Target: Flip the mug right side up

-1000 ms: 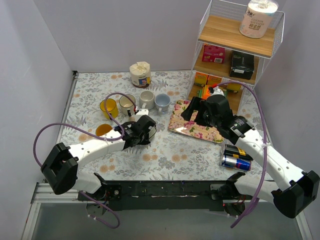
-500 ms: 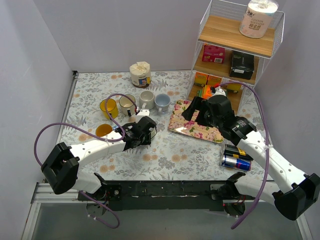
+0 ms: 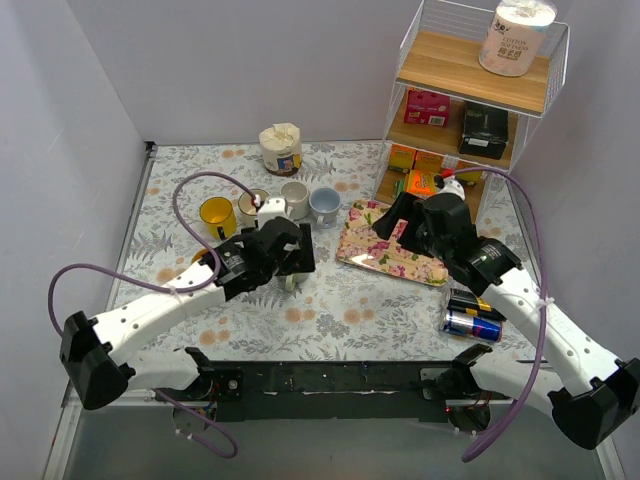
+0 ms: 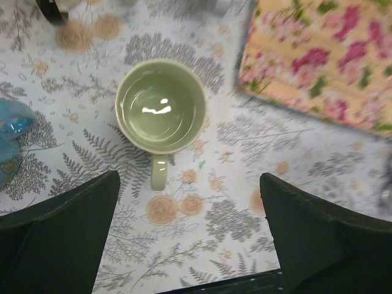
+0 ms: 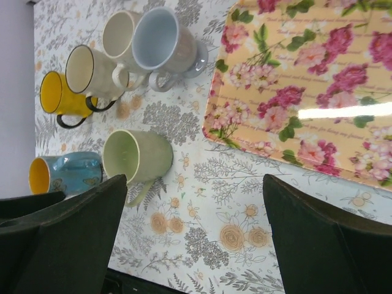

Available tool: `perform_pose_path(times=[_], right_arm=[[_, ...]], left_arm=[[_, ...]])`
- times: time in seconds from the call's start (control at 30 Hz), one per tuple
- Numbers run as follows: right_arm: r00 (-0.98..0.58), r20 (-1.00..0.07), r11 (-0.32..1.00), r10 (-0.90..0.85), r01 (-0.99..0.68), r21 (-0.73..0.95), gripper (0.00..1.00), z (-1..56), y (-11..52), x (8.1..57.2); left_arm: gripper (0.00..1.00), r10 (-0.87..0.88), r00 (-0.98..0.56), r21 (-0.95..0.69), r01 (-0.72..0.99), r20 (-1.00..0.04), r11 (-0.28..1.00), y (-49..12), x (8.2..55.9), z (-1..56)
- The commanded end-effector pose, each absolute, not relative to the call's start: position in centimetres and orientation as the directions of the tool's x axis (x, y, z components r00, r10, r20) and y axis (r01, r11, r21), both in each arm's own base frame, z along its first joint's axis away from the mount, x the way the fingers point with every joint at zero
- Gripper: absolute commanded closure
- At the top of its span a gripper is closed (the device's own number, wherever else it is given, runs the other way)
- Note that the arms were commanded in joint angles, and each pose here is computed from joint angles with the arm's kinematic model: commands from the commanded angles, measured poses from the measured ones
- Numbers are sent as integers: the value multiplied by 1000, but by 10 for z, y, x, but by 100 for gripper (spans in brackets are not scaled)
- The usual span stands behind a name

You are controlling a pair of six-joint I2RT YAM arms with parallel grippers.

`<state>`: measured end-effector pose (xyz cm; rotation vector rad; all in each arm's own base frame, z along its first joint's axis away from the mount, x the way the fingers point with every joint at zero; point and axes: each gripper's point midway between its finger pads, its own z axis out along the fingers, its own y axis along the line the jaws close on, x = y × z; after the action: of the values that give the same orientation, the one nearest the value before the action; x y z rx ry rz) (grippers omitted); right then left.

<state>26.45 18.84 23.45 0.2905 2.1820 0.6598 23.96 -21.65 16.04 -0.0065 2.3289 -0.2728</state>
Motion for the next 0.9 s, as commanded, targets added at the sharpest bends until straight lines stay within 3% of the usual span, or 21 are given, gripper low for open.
perform_pose_path(times=[0.0, 0.37, 0.57, 0.87], right_arm=[[-524, -711, 851, 468, 53, 522, 2, 252, 156, 270], [-153, -877, 887, 456, 167, 432, 2, 343, 69, 265], [-2, -862, 852, 506, 156, 500, 1, 384, 46, 248], [32, -828, 817, 560, 141, 559, 1, 400, 40, 238]], left_arm=[[2, -195, -642, -266, 15, -741, 964, -201, 236, 235], [2, -280, -568, -369, 45, -774, 928, -179, 220, 318], [2, -323, -491, -404, 67, -809, 912, -158, 212, 351], [2, -302, -482, -343, -3, -822, 939, -137, 210, 347]])
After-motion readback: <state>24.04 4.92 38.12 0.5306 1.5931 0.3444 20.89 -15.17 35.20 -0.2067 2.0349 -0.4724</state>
